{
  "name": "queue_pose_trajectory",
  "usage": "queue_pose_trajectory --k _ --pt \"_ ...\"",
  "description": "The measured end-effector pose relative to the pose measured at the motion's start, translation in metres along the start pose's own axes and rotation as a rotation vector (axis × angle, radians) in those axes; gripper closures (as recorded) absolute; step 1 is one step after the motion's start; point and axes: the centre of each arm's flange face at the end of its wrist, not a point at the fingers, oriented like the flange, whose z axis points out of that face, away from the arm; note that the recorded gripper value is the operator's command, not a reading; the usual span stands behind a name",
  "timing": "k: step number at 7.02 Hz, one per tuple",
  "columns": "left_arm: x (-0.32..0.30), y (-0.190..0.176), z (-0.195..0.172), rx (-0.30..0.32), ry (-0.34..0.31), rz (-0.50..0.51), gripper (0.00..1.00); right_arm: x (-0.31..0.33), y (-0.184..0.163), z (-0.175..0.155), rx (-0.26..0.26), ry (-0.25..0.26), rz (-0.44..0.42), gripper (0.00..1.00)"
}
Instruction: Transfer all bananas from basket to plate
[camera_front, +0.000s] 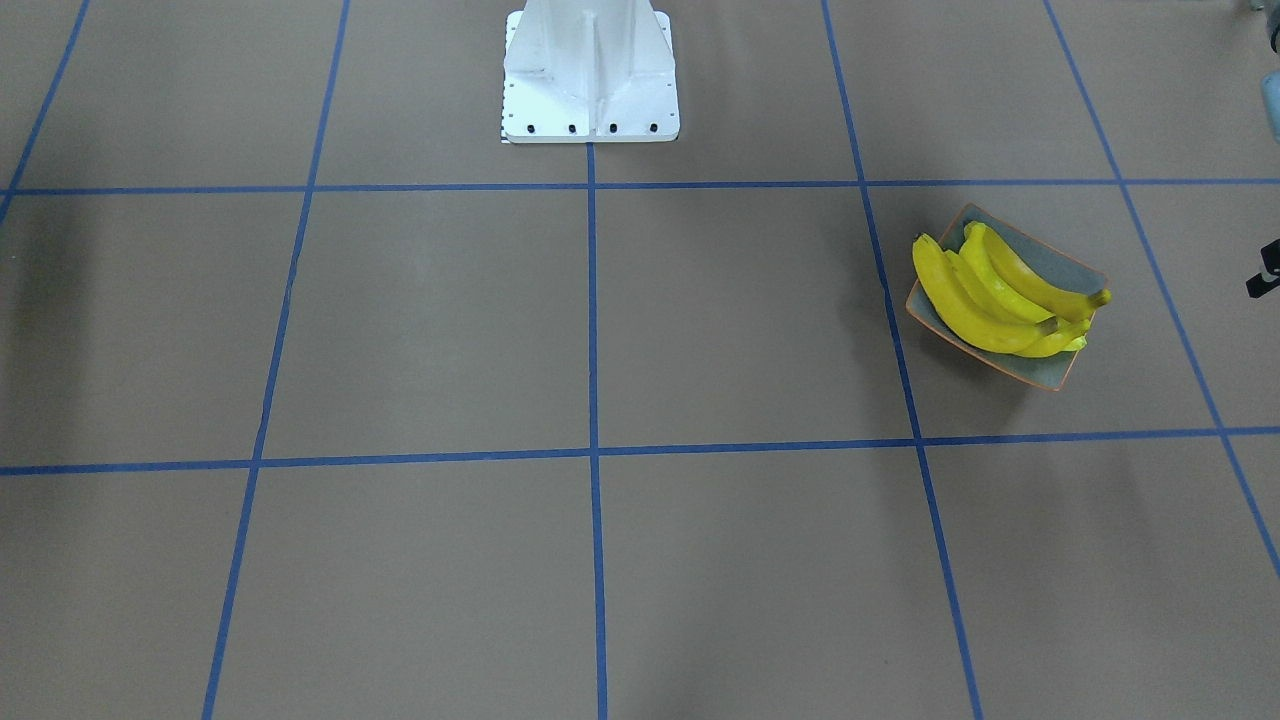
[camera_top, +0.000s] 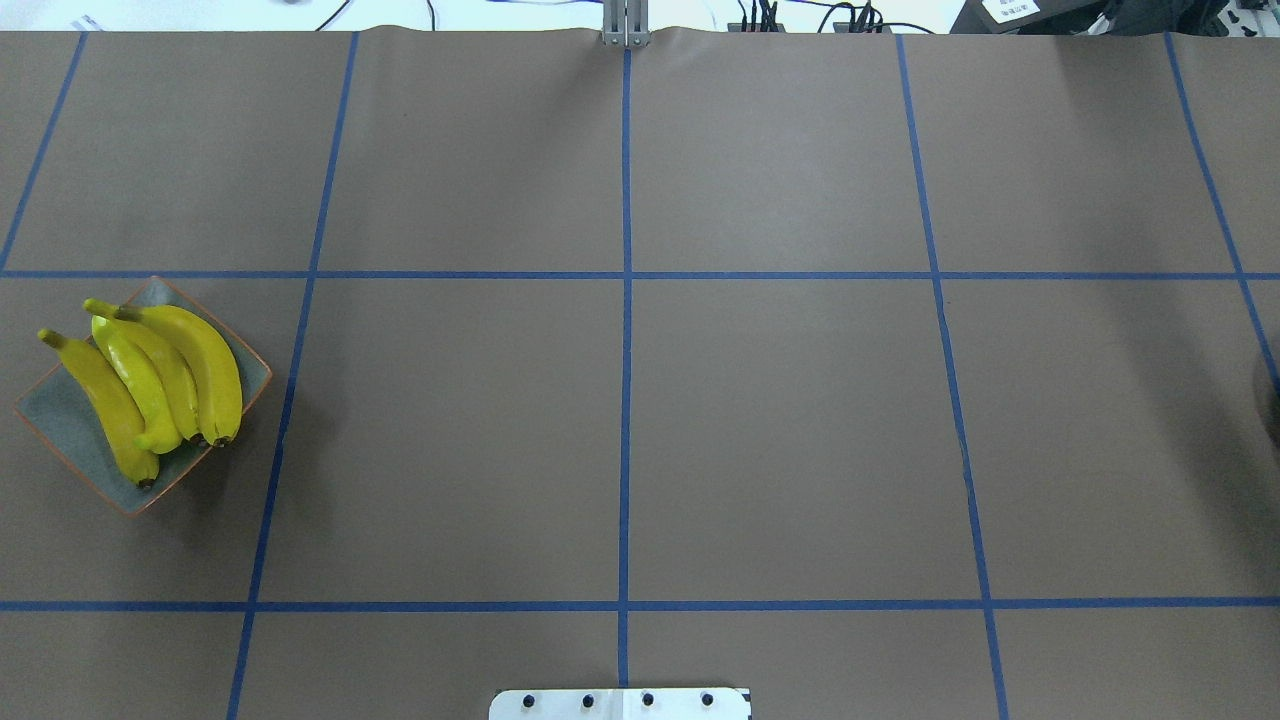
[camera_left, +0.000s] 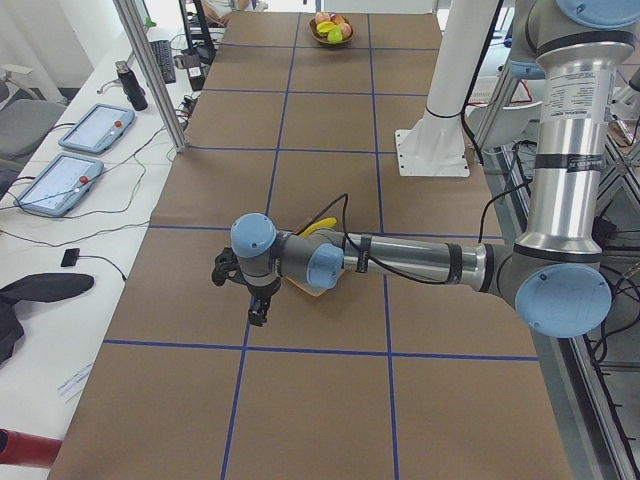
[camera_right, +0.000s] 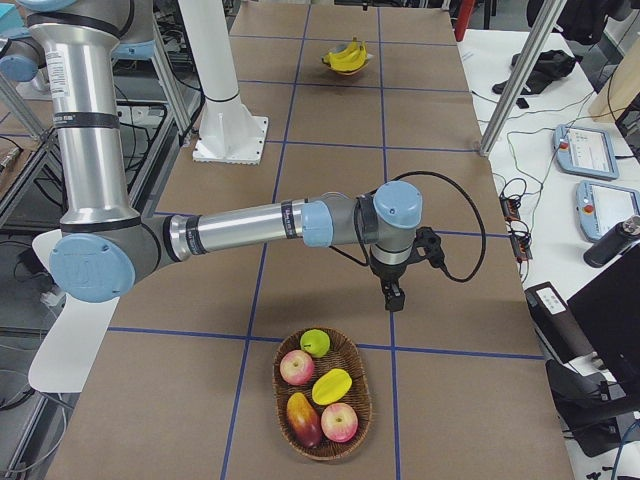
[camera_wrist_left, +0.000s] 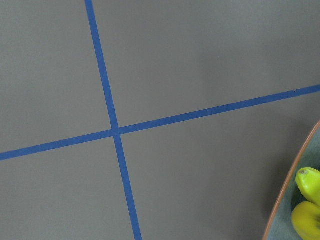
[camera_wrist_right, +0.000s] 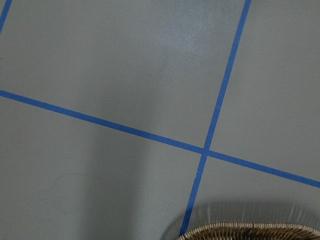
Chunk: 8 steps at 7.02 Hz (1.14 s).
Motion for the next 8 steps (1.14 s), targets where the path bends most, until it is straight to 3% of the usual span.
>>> queue_pose_trajectory --k 8 --pt "-0.0012 0.0036 -0.0002 0.000 0.007 -0.010 0.00 0.0004 0.0054 0.0016 -0.002 -0.014 0.006 0.00"
